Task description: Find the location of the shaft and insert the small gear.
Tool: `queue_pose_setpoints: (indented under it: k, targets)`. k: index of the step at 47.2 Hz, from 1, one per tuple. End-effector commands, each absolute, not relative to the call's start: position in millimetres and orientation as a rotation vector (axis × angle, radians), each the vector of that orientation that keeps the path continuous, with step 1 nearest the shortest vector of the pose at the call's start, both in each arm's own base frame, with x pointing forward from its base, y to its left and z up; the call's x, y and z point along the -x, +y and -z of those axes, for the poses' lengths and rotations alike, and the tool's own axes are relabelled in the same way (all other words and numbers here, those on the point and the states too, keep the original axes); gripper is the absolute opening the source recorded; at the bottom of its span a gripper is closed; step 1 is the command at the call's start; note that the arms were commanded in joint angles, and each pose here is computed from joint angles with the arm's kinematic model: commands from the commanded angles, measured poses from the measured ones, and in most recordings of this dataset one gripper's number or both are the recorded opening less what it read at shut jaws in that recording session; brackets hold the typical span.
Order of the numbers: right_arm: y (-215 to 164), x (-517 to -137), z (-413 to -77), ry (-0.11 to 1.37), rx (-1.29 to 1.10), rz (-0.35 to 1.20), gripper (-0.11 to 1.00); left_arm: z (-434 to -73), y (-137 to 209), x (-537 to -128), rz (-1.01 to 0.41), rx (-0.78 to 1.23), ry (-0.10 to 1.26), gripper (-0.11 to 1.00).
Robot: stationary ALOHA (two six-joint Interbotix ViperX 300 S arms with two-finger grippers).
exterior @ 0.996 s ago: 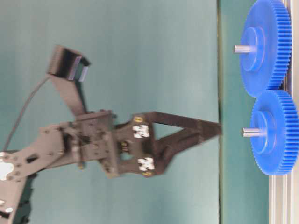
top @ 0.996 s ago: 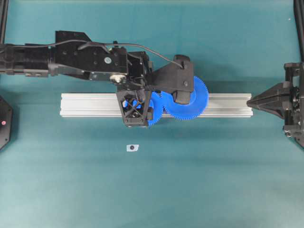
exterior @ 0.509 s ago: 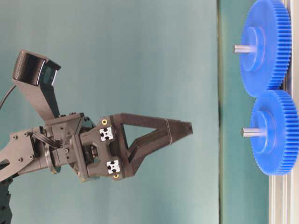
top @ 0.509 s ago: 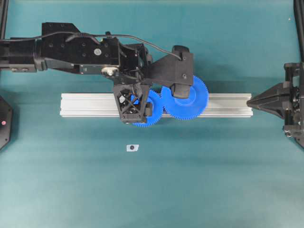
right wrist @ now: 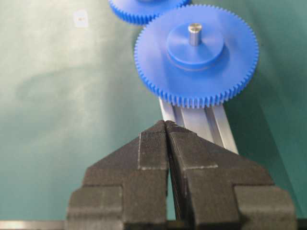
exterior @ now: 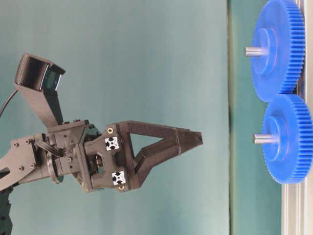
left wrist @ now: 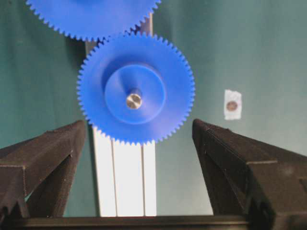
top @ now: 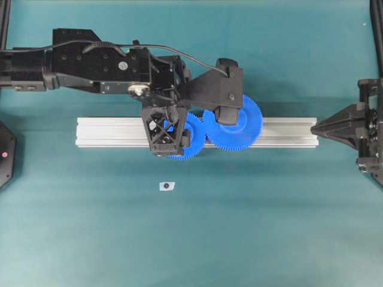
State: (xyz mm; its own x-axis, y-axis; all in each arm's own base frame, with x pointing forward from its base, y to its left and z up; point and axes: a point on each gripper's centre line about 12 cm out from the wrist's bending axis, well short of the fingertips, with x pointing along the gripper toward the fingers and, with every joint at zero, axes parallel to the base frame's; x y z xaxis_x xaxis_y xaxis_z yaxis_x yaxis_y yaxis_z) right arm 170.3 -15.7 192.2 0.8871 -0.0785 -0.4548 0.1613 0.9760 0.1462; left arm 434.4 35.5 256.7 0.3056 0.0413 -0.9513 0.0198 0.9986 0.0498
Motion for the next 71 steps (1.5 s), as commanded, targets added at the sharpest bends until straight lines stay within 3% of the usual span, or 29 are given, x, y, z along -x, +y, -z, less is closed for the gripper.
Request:
queue_pose_setpoints:
  k: [1,71]
  targets:
    - [-16.4,-172.0,-195.1,0.454,-0.193,0.13,0.03,-283.6,33.7,-432.6,-0.019,-0.062,1.192,0.86]
    - [-16.4,-171.3,-192.6,0.46,-0.194,0.131,0.03,-278.2,32.2,-433.0,-0.017,-0.058,1.205,0.86]
